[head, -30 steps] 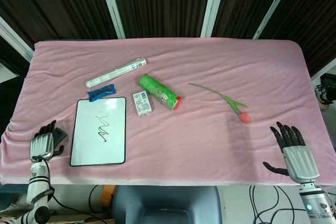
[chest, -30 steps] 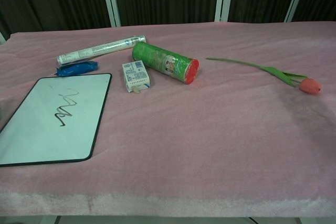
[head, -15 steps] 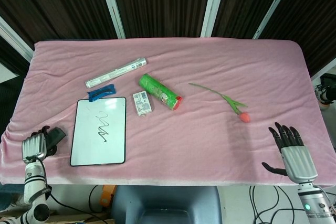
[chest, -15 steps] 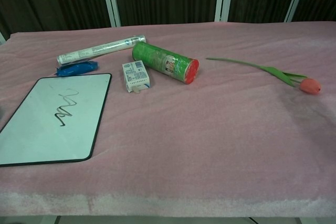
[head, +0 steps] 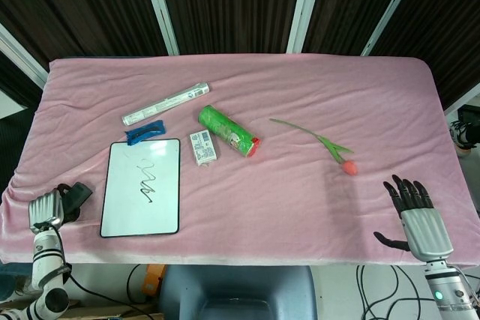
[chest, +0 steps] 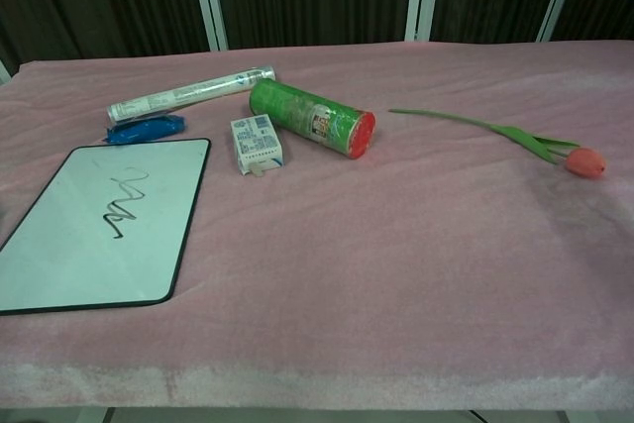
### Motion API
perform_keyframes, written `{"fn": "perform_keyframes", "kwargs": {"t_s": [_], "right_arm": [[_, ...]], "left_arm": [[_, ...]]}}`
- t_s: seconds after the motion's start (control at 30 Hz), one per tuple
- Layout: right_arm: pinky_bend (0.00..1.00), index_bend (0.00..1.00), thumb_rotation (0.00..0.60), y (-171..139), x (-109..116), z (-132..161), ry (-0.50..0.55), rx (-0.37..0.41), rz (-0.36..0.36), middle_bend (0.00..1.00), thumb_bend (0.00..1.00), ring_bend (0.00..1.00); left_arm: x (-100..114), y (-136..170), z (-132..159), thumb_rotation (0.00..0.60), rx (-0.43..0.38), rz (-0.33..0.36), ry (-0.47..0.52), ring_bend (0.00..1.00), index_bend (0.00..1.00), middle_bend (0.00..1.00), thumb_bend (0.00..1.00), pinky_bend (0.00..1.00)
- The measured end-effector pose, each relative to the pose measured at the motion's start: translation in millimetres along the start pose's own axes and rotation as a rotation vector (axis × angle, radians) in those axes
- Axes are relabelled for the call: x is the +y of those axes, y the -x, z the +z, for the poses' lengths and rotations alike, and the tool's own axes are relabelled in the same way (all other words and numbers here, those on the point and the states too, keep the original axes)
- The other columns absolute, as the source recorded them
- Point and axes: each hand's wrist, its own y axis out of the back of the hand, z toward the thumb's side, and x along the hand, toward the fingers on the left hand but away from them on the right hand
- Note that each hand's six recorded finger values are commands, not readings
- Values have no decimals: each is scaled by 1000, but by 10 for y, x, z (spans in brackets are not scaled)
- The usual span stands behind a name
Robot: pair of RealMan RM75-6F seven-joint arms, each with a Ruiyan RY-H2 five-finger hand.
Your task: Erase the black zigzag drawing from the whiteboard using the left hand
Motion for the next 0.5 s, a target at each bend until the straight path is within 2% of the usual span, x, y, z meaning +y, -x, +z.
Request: {"fn": "perform_keyframes", "kwargs": {"t_s": [0.17,0.27,0.4,0.5], "right_arm": [[122,0,600,0,-2,5,0,1,1,0,304,0],[122,0,600,1,-10,11,-2,2,3,0,304,0],[122,0,600,7,-21,18,-3,5,9,0,304,0],[122,0,600,6,-15,15,1,5,9,0,304,0]], "left_arm": [[61,17,86,600,-49,20,33,637,622,728,721,700],[143,51,222,600,-112,54,47,638,620,728,727,692],[316,167,598,600,-249,146,24,638,620,728,730,691],[352,260,841,600,-312,179,-3,638,619,729,732,691]]}}
